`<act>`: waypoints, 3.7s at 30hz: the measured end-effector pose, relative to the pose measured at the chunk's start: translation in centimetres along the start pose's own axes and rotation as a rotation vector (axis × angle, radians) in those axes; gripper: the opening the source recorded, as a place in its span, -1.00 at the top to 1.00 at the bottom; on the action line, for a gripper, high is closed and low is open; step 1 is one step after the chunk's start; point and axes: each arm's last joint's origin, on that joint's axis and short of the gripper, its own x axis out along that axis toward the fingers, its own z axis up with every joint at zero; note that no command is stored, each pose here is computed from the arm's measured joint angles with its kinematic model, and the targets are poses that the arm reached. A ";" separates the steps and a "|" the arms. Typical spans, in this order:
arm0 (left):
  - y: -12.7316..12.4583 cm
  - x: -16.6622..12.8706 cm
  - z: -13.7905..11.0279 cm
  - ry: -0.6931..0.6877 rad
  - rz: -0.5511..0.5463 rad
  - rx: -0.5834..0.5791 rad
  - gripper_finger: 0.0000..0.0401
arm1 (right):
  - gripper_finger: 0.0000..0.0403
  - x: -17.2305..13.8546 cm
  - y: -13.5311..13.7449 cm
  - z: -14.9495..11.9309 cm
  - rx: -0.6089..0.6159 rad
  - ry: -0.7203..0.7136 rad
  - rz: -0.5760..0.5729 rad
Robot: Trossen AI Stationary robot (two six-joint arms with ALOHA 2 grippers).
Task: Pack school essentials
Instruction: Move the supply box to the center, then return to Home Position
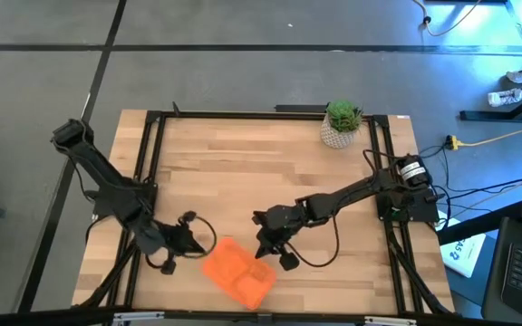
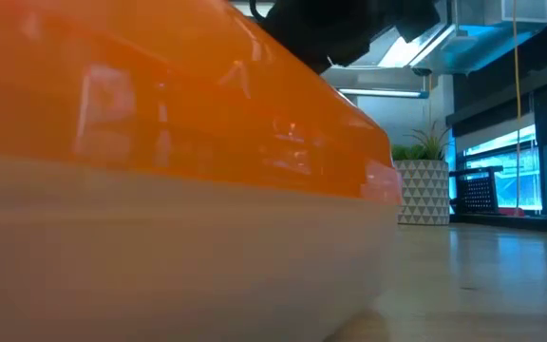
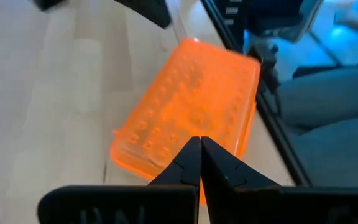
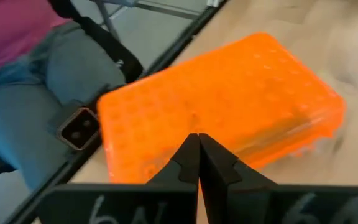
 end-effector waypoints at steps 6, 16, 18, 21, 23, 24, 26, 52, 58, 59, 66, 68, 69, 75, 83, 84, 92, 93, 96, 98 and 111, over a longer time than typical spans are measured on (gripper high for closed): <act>-0.8 3.4 -1.3 0.055 0.017 0.074 1.00 | 0.98 0.4 0.9 -0.1 0.041 0.014 -0.058; -1.4 7.5 -3.2 0.090 -0.026 0.084 1.00 | 0.98 3.9 3.0 -1.9 0.097 0.023 -0.007; -1.6 7.9 -3.4 0.088 -0.034 0.076 1.00 | 0.98 4.6 3.1 -2.6 0.133 0.046 -0.037; -1.8 8.6 -3.7 0.087 -0.040 0.056 1.00 | 0.98 5.3 3.3 -3.1 0.164 0.048 -0.065; -1.8 8.9 -4.0 0.095 -0.035 0.036 1.00 | 0.98 5.9 3.4 -3.4 0.187 0.048 -0.063; -1.8 9.1 -4.2 0.101 -0.031 0.026 1.00 | 0.98 6.0 3.4 -3.6 0.202 0.050 -0.064; -1.8 9.3 -4.4 0.108 -0.023 0.011 1.00 | 0.98 6.4 3.3 -4.1 0.242 0.068 -0.073; 6.1 11.4 -2.2 0.055 0.400 0.029 1.00 | 0.98 3.2 0.4 -4.4 0.273 0.237 -0.290; 8.2 11.6 -1.6 0.070 0.452 0.060 1.00 | 0.98 2.1 -0.6 -4.1 0.241 0.253 -0.328; 8.4 11.5 -1.5 0.070 0.457 0.068 1.00 | 0.98 1.9 -0.8 -4.1 0.226 0.261 -0.342; 8.5 9.2 0.6 0.021 0.404 0.155 1.00 | 0.98 -2.2 -0.6 -2.7 0.137 0.346 -0.509; 8.4 7.8 1.8 -0.028 0.399 0.171 1.00 | 0.98 -3.8 -0.3 -2.3 0.112 0.384 -0.588; 8.4 7.1 2.1 -0.038 0.404 0.175 1.00 | 0.98 -4.7 0.0 -1.9 0.103 0.385 -0.623; 8.5 2.7 3.5 -0.089 0.421 0.161 1.00 | 0.98 -9.3 1.4 0.1 0.080 0.308 -0.654; 8.5 -2.9 3.8 -0.140 0.405 0.151 1.00 | 0.98 -15.1 3.7 -0.8 0.059 0.044 -0.651; 8.5 -3.6 3.7 -0.152 0.398 0.150 1.00 | 0.98 -15.6 3.9 -1.2 0.057 0.006 -0.648; 9.1 -6.7 1.1 -0.313 0.362 0.114 1.00 | 0.98 -19.4 5.4 -5.5 0.046 -0.263 -0.601; 9.3 -7.0 0.6 -0.328 0.362 0.108 1.00 | 0.98 -19.7 5.4 -6.1 0.045 -0.278 -0.598; 9.6 -8.1 -0.3 -0.404 0.349 0.082 1.00 | 0.98 -21.1 5.6 -7.5 0.040 -0.370 -0.602; 9.9 -8.7 -0.9 -0.451 0.341 0.067 1.00 | 0.98 -21.8 5.7 -8.4 0.031 -0.437 -0.584; 10.7 -10.6 -3.2 -0.615 0.346 0.077 1.00 | 0.98 -24.4 6.3 -13.5 0.019 -0.640 -0.604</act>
